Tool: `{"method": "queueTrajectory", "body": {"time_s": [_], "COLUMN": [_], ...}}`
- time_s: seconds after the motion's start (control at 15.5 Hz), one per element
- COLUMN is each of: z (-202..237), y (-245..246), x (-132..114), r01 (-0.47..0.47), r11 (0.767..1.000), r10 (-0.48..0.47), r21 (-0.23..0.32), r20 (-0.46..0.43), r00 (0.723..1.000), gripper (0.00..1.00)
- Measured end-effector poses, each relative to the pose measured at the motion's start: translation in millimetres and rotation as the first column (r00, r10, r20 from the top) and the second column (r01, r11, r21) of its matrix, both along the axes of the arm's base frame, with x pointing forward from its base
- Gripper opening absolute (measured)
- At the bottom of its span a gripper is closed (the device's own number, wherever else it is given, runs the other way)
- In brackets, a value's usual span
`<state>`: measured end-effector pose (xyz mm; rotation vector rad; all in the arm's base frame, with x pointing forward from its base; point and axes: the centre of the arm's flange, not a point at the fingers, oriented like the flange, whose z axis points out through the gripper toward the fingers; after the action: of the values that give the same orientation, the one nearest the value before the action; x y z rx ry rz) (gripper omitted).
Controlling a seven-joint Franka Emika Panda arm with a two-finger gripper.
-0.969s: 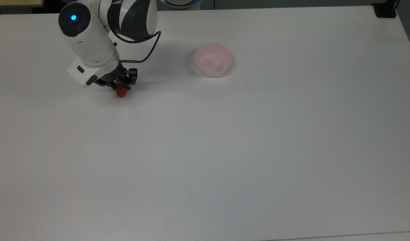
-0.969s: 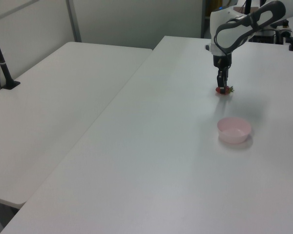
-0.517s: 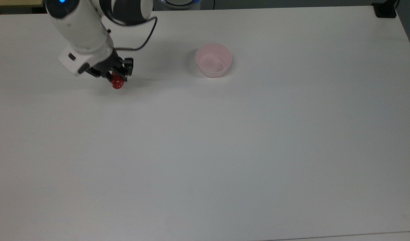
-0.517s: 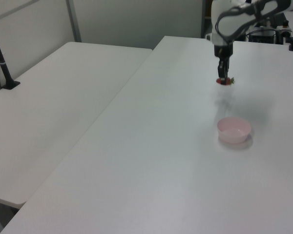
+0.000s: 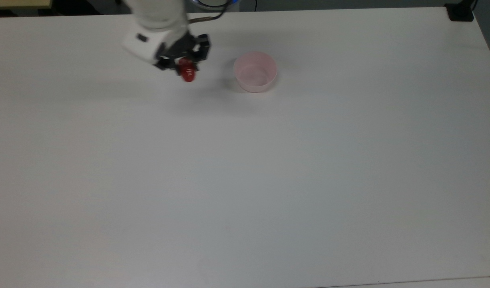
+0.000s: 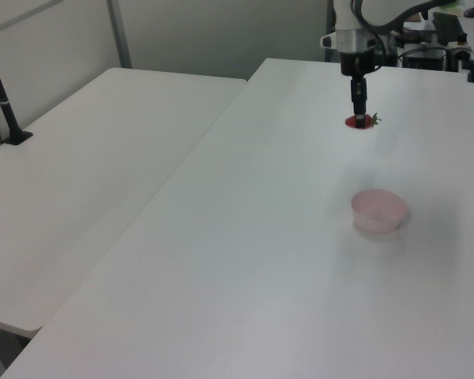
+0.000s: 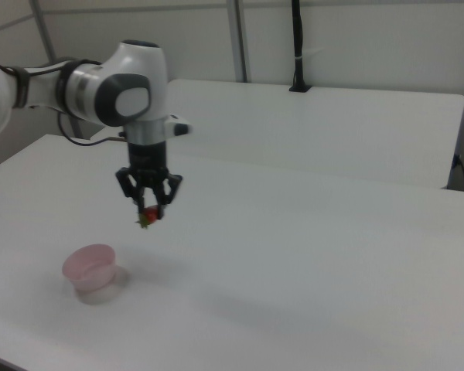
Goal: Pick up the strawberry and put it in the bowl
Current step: 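Lift the strawberry and carry it over the pink bowl, then lower the strawberry into the bowl and open the gripper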
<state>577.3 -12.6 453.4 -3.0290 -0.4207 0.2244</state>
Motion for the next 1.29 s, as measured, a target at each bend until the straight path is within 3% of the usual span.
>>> {"method": "queueTrajectory", "body": {"time_s": [0.26, 0.45, 0.65, 0.84, 1.03, 1.16, 1.29], "z": [-13.1, -39.1, -70.4, -94.5, -95.8, -73.7, -5.5], "y": [74.1, 135.5, 167.1, 165.3, 157.4, 145.7, 101.1], "x": [-15.6, -41.0, -57.9, -57.3, -53.6, -43.4, -27.4], "r01": [-0.085, -0.170, -0.196, -0.192, -0.176, -0.128, -0.022], "r11": [0.996, 0.982, 0.973, 0.971, 0.974, 0.983, 0.996], "r10": [0.082, 0.155, 0.163, 0.146, 0.130, 0.094, 0.011], "r21": [-0.029, -0.076, -0.120, -0.140, -0.143, -0.131, -0.092], "r20": [-0.091, -0.181, -0.243, -0.284, -0.285, -0.240, -0.117], "r00": [0.992, 0.971, 0.956, 0.948, 0.950, 0.966, 0.993], "gripper": [0.41, 0.41, 0.44, 0.53, 0.80, 0.99, 1.00]}}
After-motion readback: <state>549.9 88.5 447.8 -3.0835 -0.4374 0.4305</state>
